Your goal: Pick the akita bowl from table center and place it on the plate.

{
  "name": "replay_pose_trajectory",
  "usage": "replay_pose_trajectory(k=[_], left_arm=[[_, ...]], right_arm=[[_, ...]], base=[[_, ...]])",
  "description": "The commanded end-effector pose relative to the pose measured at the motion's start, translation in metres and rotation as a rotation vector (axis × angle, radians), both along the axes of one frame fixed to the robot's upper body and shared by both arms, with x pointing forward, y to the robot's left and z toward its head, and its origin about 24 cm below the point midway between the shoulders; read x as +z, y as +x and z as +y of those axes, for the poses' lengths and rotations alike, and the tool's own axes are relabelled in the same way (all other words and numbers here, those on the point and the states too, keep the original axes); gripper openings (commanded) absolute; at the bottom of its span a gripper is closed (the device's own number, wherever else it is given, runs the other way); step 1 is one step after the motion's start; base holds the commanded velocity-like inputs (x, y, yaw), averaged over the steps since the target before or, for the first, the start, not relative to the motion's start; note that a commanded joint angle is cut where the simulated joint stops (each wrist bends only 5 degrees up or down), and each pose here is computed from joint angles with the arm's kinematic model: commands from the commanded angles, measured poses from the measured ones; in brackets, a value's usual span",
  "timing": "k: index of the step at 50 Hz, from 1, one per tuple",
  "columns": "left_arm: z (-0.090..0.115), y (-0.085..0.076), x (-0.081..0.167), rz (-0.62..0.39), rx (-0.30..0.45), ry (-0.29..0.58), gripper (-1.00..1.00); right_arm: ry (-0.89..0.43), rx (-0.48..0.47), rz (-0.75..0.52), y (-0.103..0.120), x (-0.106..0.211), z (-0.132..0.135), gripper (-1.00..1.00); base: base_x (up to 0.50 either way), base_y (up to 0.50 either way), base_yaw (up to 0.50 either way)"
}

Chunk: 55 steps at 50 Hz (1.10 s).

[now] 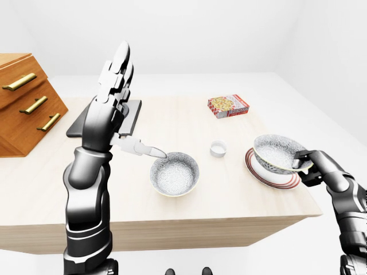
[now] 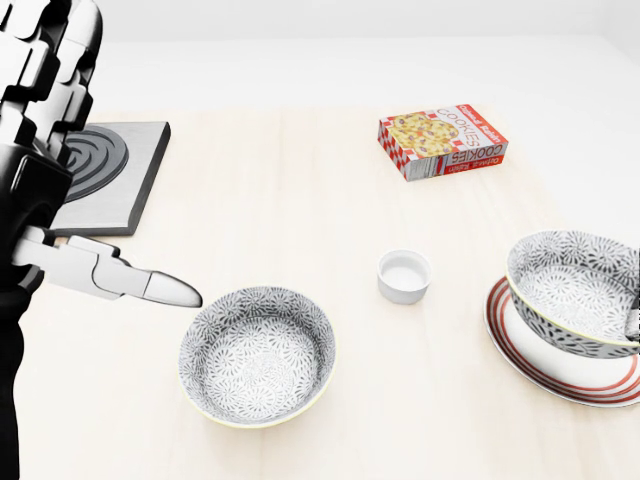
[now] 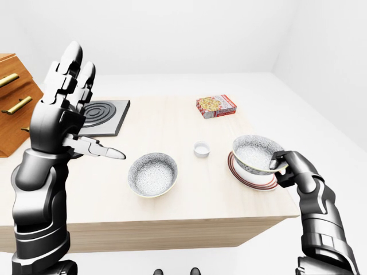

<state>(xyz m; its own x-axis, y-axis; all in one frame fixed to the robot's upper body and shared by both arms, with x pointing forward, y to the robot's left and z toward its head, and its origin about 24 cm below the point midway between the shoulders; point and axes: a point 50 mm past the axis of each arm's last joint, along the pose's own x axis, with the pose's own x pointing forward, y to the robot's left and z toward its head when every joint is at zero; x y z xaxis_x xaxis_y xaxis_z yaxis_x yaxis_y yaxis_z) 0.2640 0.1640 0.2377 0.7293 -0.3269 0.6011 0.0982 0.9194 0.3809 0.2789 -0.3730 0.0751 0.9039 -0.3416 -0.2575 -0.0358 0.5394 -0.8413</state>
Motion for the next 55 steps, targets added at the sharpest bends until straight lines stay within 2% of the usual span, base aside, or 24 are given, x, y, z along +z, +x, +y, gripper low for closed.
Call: replay_pose_trajectory(k=[1, 9, 28, 30, 31, 32, 33, 46, 52, 55], left_arm=[[0.000, 0.000, -0.002, 0.008, 0.000, 0.001, 1.00], [-0.001, 0.001, -0.004, 0.016, -0.001, 0.002, 1.00], [-0.001, 0.001, -0.005, 0.022, -0.001, 0.003, 1.00], [-0.001, 0.001, -0.006, 0.023, 0.000, 0.001, 1.00], [-0.001, 0.001, -0.006, 0.025, 0.000, 0.000, 1.00], [-0.001, 0.001, -0.006, 0.026, 0.000, -0.001, 1.00], [-0.001, 0.002, -0.007, 0.028, 0.001, -0.003, 1.00], [-0.001, 0.003, -0.010, 0.043, 0.001, -0.011, 1.00], [0.000, 0.004, -0.009, 0.043, 0.003, -0.012, 1.00], [0.000, 0.003, -0.008, 0.037, 0.004, -0.014, 1.00]], right_arm=[[0.105, -0.084, -0.064, 0.007, -0.006, -0.004, -1.00], [0.091, -0.093, -0.058, 0.016, -0.007, 0.000, -1.00], [0.074, -0.123, -0.031, 0.015, -0.013, -0.003, -1.00], [0.048, -0.123, -0.019, 0.014, -0.014, -0.003, -0.58], [0.046, -0.128, -0.017, 0.013, -0.015, -0.004, -0.21], [0.043, -0.128, -0.018, 0.014, -0.016, -0.003, 0.76], [0.041, -0.130, -0.014, 0.013, -0.016, -0.003, 1.00], [0.028, -0.140, -0.001, 0.001, -0.021, -0.010, 1.00], [0.027, -0.048, -0.070, -0.001, -0.003, -0.001, 1.00], [0.056, 0.037, -0.154, -0.009, 0.019, 0.008, 1.00]], base=[[0.00, 0.00, 0.00], [0.00, 0.00, 0.00], [0.00, 0.00, 0.00], [0.00, 0.00, 0.00], [0.00, 0.00, 0.00], [0.00, 0.00, 0.00], [0.00, 0.00, 0.00], [0.00, 0.00, 0.00], [0.00, 0.00, 0.00], [0.00, 0.00, 0.00]])
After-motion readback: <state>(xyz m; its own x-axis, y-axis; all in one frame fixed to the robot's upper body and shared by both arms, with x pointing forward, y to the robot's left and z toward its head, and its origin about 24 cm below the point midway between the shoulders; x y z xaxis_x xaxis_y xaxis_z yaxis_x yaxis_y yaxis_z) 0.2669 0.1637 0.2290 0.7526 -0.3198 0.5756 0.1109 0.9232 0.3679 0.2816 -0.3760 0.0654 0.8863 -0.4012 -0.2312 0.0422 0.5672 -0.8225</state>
